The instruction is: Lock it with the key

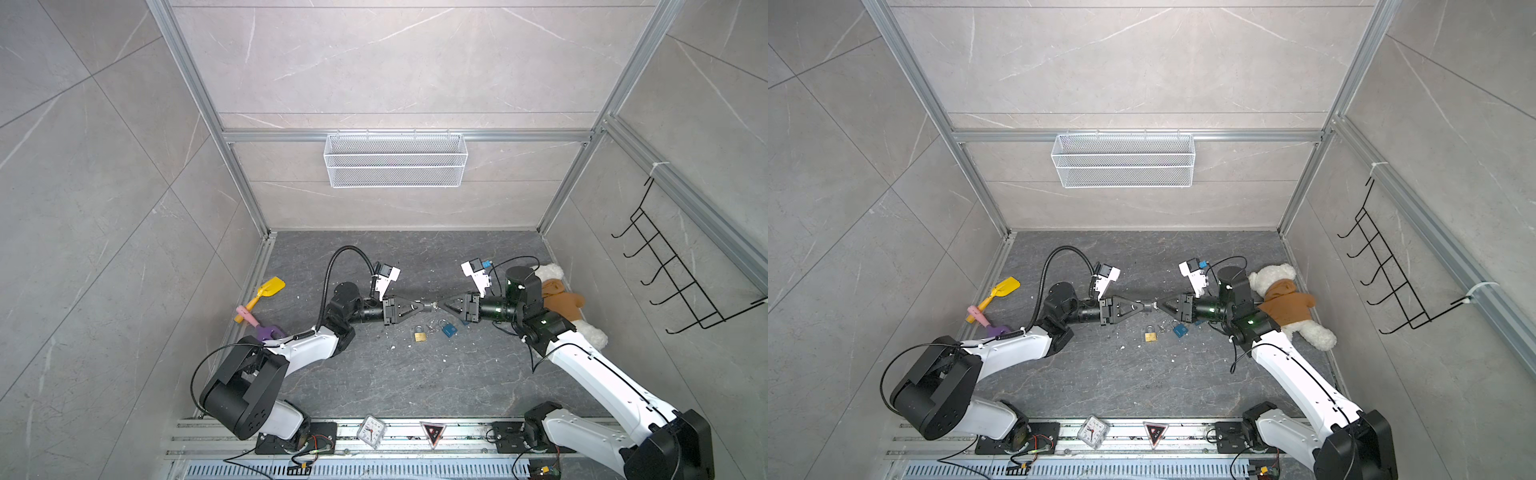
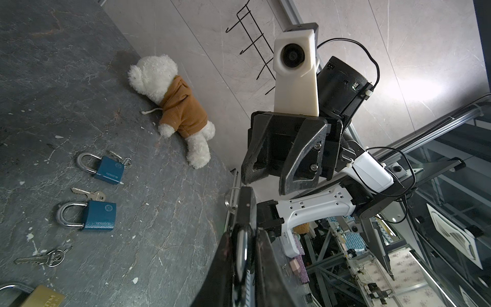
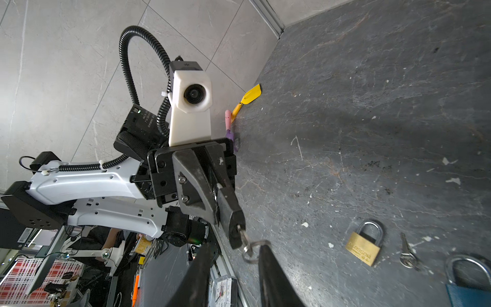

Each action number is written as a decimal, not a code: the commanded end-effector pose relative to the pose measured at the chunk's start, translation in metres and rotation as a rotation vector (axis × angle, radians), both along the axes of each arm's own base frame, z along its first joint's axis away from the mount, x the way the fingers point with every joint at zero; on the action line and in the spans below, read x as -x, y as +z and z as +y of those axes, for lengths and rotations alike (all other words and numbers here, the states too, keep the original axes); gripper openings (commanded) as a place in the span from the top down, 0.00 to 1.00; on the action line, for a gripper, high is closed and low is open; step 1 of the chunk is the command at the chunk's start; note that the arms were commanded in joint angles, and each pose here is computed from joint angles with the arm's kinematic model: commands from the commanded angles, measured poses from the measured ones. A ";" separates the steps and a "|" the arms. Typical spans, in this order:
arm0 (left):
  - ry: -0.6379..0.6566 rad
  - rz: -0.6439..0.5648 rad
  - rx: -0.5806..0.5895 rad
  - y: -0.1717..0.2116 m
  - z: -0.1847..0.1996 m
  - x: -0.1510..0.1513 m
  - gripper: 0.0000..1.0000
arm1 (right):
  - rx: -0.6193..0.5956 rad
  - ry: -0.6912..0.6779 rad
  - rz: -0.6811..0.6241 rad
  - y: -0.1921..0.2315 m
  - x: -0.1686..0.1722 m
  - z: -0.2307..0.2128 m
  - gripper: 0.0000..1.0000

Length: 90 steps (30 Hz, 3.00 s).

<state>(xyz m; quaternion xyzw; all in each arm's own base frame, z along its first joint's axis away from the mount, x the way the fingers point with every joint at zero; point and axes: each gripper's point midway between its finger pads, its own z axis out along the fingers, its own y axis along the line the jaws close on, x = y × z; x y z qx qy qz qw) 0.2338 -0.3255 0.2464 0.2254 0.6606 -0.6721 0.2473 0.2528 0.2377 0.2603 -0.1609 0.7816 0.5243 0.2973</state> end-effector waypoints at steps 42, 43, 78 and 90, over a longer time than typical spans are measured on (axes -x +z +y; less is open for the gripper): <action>-0.025 -0.087 0.090 0.029 -0.005 0.001 1.00 | -0.053 0.049 -0.008 0.003 -0.002 0.009 0.73; -0.025 -0.085 0.091 0.029 -0.005 0.001 1.00 | -0.054 0.051 -0.007 0.003 -0.002 0.010 0.74; -0.026 -0.075 0.088 0.028 -0.006 -0.001 1.00 | -0.066 0.080 0.010 -0.014 0.002 0.013 1.00; 0.017 -0.075 0.085 0.029 0.003 -0.009 1.00 | -0.064 0.083 0.003 -0.016 0.003 0.013 1.00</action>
